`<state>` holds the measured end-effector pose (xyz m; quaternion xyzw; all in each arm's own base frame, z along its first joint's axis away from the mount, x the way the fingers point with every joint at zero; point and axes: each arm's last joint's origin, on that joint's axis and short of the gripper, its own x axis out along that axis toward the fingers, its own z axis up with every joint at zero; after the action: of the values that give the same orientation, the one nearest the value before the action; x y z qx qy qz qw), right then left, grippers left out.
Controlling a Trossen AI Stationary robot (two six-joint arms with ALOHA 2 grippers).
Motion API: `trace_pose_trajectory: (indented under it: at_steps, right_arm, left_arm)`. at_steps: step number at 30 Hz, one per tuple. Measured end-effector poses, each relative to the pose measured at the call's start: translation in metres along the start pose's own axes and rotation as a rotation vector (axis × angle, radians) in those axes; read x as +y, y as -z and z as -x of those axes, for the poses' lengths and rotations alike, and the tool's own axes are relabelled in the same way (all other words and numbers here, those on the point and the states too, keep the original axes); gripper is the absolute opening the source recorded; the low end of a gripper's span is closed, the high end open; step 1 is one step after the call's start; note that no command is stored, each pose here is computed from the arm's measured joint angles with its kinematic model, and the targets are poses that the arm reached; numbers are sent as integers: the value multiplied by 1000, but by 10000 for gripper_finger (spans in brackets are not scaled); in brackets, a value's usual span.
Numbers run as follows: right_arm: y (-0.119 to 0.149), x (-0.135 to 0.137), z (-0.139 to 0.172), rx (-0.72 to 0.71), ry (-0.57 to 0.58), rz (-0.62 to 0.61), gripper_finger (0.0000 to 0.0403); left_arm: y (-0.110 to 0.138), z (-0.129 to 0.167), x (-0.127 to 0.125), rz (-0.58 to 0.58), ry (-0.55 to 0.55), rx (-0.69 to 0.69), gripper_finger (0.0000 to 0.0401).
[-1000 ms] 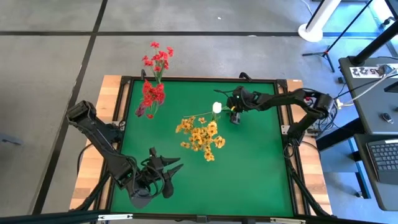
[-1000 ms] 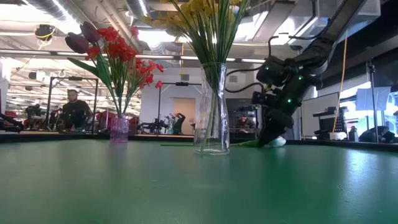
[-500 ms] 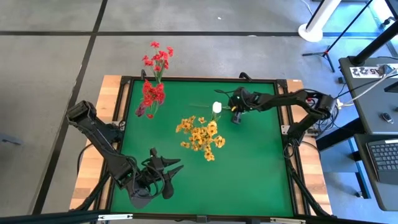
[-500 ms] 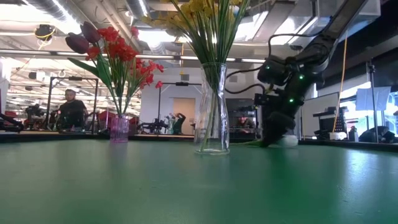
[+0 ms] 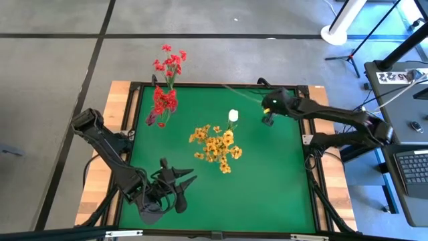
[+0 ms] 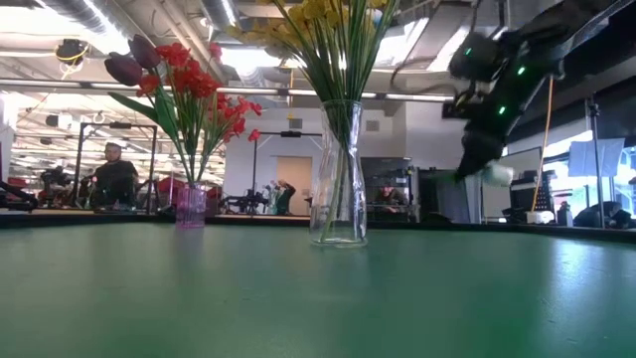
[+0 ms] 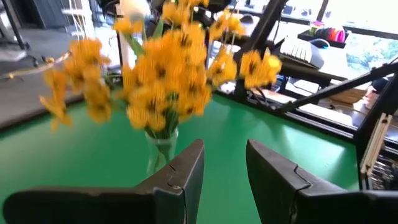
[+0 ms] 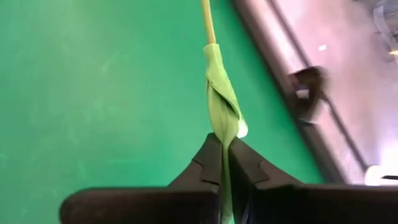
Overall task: Sort flowers into vase by color
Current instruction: Put the white flower into the transparent vase
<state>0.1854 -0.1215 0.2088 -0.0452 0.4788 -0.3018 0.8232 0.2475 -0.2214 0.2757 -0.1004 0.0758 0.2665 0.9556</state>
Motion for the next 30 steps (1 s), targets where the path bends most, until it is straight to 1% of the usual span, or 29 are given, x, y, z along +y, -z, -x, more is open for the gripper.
trace_pose_trajectory:
  at_steps: [3,8,11,14,16,18,20,23,30]
  right_arm:
    - [2,-7,23,-63,48,-39,4]
    - [1,-16,62,-223,69,-115,4]
    - [-7,-17,89,-338,37,-167,3]
    - [-19,-15,118,-472,-25,-145,3]
    - [-28,-10,134,-534,-58,-88,2]
    - [-35,-4,147,-572,-39,-20,2]
    - [-42,3,158,-591,24,47,2]
    - [-51,18,164,-568,145,183,1]
    - [-63,63,157,-465,349,458,1]
  left_arm:
    - [-20,3,-6,-27,-6,-34,114]
    - [-70,8,-19,-96,-10,-82,114]
    - [-98,4,-20,-141,-31,-103,114]
    - [-120,-4,-18,-181,-62,-117,114]
    - [-131,-13,-15,-192,-70,-115,114]
    - [-141,-21,-12,-187,-56,-107,114]
    - [-149,-29,-9,-171,-31,-97,114]
    - [-157,-40,-4,-144,0,-85,114]
    - [-169,-53,2,-110,58,-66,114]
